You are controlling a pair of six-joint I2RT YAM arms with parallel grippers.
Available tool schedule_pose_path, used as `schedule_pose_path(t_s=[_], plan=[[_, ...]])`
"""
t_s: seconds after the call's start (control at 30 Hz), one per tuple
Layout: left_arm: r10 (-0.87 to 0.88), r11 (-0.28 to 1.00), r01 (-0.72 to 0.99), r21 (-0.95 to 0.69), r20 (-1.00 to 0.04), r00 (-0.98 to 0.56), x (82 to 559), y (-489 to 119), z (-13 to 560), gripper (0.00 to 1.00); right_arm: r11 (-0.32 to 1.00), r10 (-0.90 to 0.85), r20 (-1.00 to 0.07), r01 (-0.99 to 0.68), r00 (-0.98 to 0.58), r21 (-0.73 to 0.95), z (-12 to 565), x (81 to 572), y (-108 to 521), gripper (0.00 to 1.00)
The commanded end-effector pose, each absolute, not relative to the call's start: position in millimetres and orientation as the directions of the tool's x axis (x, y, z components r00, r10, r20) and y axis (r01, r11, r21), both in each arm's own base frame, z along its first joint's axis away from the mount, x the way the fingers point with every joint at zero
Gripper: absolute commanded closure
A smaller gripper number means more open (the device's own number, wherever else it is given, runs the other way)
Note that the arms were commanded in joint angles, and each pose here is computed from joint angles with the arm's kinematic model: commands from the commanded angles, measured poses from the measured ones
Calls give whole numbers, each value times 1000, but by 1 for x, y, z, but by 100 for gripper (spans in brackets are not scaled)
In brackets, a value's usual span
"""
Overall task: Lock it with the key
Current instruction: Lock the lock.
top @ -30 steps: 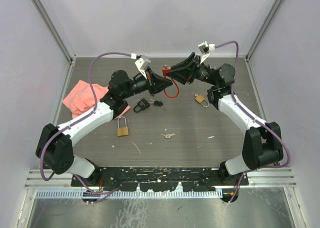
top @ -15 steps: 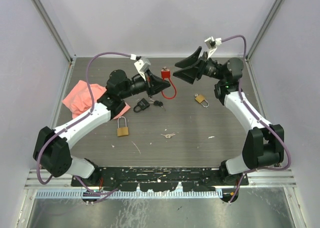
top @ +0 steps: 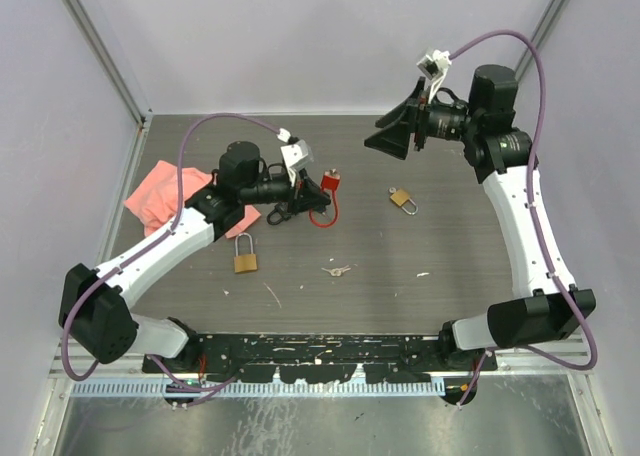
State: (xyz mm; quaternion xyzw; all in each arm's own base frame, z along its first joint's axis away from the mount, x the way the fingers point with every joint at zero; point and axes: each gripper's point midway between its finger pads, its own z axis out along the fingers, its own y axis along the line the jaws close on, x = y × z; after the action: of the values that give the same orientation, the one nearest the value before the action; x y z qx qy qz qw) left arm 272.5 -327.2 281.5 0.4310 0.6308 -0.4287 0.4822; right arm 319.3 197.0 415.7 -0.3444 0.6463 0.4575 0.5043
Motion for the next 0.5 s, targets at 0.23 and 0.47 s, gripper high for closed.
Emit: schedule_pose_path(t_s=[0.23, 0.47], plan=[[244, 268, 963, -25, -965, -93, 271, -326, 268, 100, 479, -248, -745, -747, -619, 462, 329, 300, 219, 37], [341, 315, 948, 36, -937, -77, 278, -332, 244, 100, 493, -266, -688, -708, -675, 505, 318, 299, 230, 42]])
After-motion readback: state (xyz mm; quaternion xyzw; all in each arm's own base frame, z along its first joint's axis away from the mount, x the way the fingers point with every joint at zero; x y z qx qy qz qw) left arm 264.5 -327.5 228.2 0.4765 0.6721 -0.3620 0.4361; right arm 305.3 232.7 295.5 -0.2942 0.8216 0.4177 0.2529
